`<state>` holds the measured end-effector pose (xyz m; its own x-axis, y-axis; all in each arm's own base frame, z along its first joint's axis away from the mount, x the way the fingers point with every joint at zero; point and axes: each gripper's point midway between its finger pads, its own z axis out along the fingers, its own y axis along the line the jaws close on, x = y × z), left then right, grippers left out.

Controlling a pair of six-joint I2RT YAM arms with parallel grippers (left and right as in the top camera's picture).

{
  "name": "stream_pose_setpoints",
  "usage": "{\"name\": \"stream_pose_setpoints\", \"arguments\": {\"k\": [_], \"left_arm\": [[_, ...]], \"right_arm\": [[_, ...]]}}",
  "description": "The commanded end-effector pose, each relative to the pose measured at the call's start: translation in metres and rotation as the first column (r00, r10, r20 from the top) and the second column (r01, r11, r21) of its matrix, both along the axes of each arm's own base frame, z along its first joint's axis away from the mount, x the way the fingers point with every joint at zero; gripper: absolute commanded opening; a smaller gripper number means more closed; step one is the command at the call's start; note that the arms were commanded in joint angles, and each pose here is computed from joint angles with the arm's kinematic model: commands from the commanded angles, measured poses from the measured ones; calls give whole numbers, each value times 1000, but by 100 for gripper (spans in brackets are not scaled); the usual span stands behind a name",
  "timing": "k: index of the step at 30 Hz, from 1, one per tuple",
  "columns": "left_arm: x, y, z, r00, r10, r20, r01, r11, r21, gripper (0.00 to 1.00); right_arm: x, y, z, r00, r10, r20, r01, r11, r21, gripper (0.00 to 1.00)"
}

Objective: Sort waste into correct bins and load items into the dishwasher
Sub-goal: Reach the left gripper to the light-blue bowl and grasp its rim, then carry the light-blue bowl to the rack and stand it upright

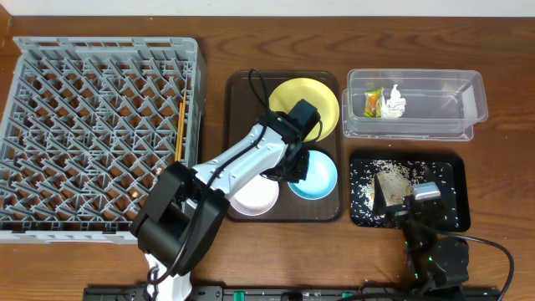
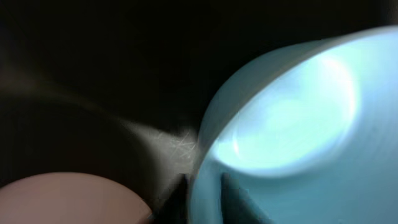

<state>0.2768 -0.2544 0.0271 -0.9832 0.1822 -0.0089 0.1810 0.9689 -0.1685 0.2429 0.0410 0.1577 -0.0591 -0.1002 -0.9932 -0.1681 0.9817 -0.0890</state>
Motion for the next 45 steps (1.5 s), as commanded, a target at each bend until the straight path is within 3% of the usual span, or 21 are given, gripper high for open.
{"name": "stream_pose_setpoints", "arguments": {"k": [1,5,8,11,15,18,24,29,38,42,45], "left_arm": [[0,1,4,1000,-16,9,16,1000,1,6],[10,5,42,997,-40,64,42,999,-30,6],[26,26,85,982,-57,181,61,998,-16,6],[51,83,128,931,-15,363,-40,989,142,6],[77,180,191,797,13,604,-293,882,369,6],[88,225,217,737,-13,676,-409,787,462,6],[112,274,202,760,-77,645,-433,680,591,6],[120,324,205,762,-92,641,-556,413,721,6],[144,337,161,785,-63,617,-554,375,743,6],[148,342,159,781,-82,619,-575,292,765,6],[150,343,159,779,-87,621,-580,279,766,6]], "right_arm": [[0,-2,-1,1000,-6,1,6,1000,-10,99],[0,-2,-1,1000,-6,1,6,1000,-10,99],[0,-2,-1,1000,-6,1,6,1000,-10,99],[0,-2,-1,1000,-6,1,6,1000,-10,99],[0,-2,-1,1000,-6,1,6,1000,-10,99],[0,-2,-1,1000,-6,1,6,1000,-10,99],[0,-2,-1,1000,-6,1,6,1000,-10,99],[0,-2,-1,1000,-6,1,6,1000,-10,99],[0,-2,-1,1000,-6,1,6,1000,-10,99],[0,-2,-1,1000,-6,1,6,1000,-10,99],[0,-2,-1,1000,-6,1,6,1000,-10,99]]}}
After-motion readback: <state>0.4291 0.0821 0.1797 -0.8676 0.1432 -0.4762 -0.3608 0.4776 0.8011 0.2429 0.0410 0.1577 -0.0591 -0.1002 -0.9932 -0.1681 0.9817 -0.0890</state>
